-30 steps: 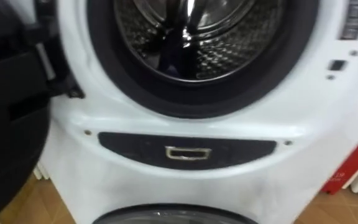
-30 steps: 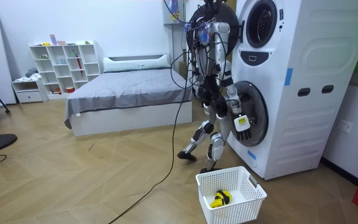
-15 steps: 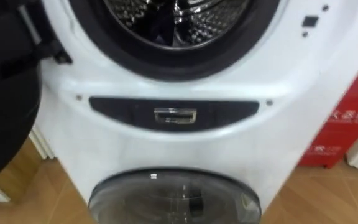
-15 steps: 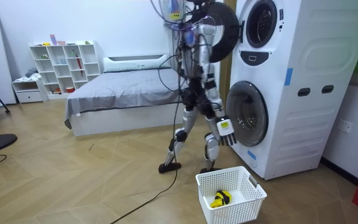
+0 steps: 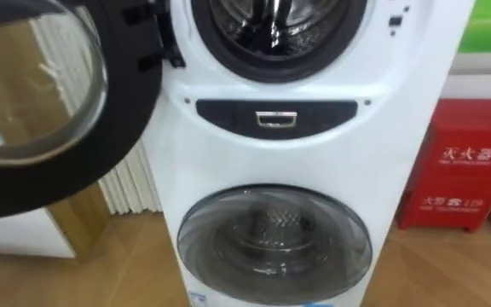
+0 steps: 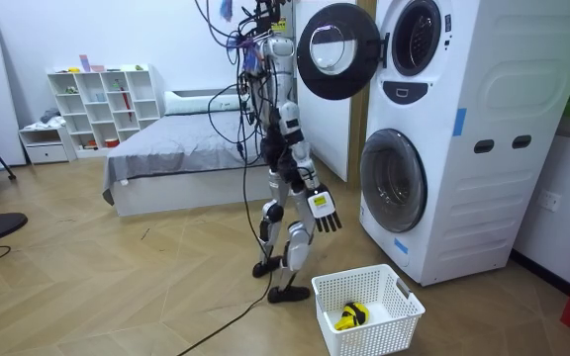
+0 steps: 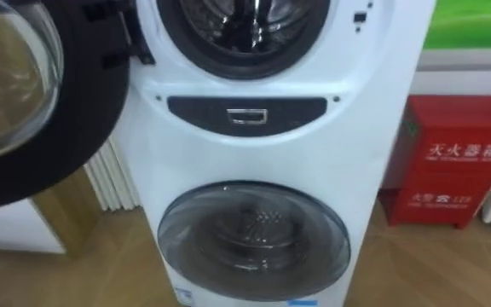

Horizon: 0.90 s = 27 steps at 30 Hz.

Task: Pick clothes from washing machine

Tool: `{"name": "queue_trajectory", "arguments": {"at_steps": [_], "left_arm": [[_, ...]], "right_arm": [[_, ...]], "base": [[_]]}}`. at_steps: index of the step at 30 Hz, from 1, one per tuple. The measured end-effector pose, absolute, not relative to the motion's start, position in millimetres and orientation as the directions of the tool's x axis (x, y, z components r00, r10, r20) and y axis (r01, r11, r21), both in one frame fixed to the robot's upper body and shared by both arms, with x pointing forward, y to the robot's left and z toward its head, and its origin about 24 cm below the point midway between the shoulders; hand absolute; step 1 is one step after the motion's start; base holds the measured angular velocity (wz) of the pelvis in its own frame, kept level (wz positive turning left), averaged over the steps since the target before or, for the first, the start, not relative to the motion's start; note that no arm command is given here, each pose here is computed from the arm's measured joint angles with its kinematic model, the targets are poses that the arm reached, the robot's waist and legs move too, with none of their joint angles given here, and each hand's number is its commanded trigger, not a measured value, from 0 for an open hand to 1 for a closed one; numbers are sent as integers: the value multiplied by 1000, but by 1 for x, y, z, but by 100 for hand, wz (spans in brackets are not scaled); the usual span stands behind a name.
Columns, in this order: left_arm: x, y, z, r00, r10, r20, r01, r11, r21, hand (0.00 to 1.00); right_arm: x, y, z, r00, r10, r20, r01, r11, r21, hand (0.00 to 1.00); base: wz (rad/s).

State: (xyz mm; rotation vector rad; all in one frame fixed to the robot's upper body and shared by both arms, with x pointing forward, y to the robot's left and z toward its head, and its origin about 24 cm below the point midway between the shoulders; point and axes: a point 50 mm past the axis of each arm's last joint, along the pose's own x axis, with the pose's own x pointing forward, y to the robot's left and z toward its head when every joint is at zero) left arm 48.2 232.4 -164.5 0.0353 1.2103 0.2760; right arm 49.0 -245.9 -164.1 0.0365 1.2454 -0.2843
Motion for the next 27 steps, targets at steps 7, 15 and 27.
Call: {"name": "queue_trajectory", "arguments": {"at_steps": [7, 15, 27], "left_arm": [[49, 234, -164, 328, 236, -915, -208, 963, 174, 0], [50, 236, -163, 335, 244, -910, -252, 954, 163, 0], [61, 271, -150, 365, 361, -858, -585, 806, 89, 0]], "right_arm": [[51, -242, -165, 294, -175, -940, 226, 968, -110, 0], [56, -242, -164, 306, -178, -935, 229, 967, -109, 0], [46, -256, -161, 301, -266, -916, 373, 917, -144, 0]], "base": [[-6], [-2], [6]]}}
